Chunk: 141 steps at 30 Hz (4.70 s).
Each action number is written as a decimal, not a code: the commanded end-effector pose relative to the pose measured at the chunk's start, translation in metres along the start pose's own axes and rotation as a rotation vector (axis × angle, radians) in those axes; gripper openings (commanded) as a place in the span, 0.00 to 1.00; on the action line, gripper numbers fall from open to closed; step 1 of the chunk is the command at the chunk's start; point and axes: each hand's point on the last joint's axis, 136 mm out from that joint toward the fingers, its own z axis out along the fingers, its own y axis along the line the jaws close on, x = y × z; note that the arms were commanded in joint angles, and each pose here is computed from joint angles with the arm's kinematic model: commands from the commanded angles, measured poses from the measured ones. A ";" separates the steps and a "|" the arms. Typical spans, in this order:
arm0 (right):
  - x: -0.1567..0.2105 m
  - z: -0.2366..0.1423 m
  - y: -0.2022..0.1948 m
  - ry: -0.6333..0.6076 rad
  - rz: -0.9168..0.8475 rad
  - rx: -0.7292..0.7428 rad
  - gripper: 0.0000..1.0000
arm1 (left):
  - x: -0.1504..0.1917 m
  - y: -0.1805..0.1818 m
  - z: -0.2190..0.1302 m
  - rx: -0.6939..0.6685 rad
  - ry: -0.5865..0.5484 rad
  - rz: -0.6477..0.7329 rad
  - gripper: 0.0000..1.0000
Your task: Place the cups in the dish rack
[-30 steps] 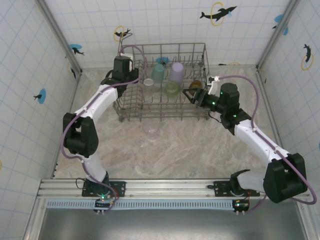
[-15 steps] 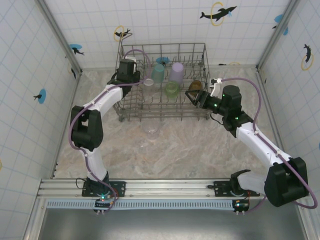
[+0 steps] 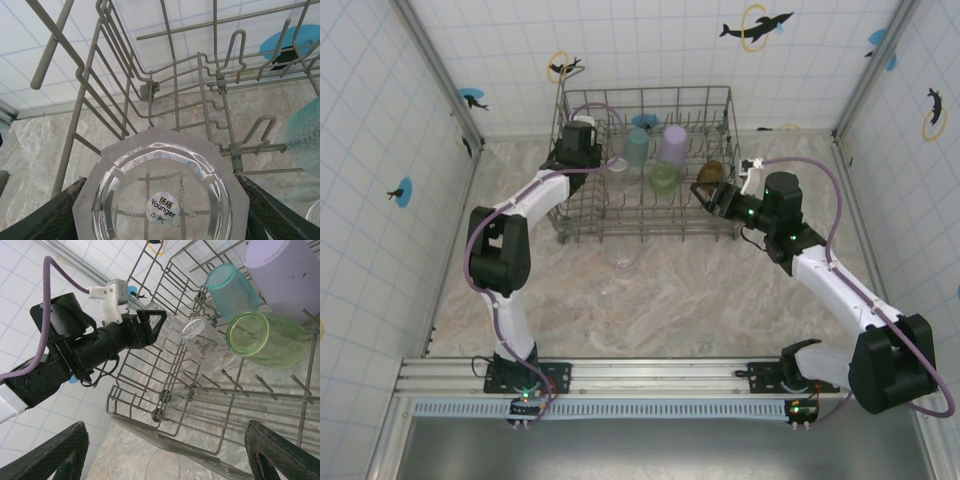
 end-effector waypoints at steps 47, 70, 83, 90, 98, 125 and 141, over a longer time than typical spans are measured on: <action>0.002 -0.015 0.004 -0.027 -0.003 -0.024 0.84 | 0.033 0.025 -0.011 -0.197 0.097 -0.051 0.00; 0.003 -0.016 0.002 -0.029 0.006 -0.015 0.84 | 0.072 0.023 0.004 -0.228 0.120 -0.097 0.58; 0.003 -0.015 0.002 -0.027 0.011 -0.015 0.84 | 0.046 0.025 -0.007 -0.209 0.041 -0.193 0.97; 0.004 -0.016 0.003 -0.028 0.011 -0.014 0.84 | 0.019 0.025 -0.019 -0.173 -0.019 -0.285 0.97; 0.004 -0.016 0.003 -0.027 0.011 -0.015 0.84 | -0.019 0.031 -0.042 -0.130 -0.102 -0.407 0.97; 0.020 -0.023 0.001 0.013 -0.014 0.009 0.91 | -0.109 -0.005 -0.121 0.318 -0.282 -0.560 0.98; 0.029 -0.021 0.005 0.044 -0.070 0.045 1.00 | -0.078 0.015 -0.193 0.356 -0.298 -0.604 0.98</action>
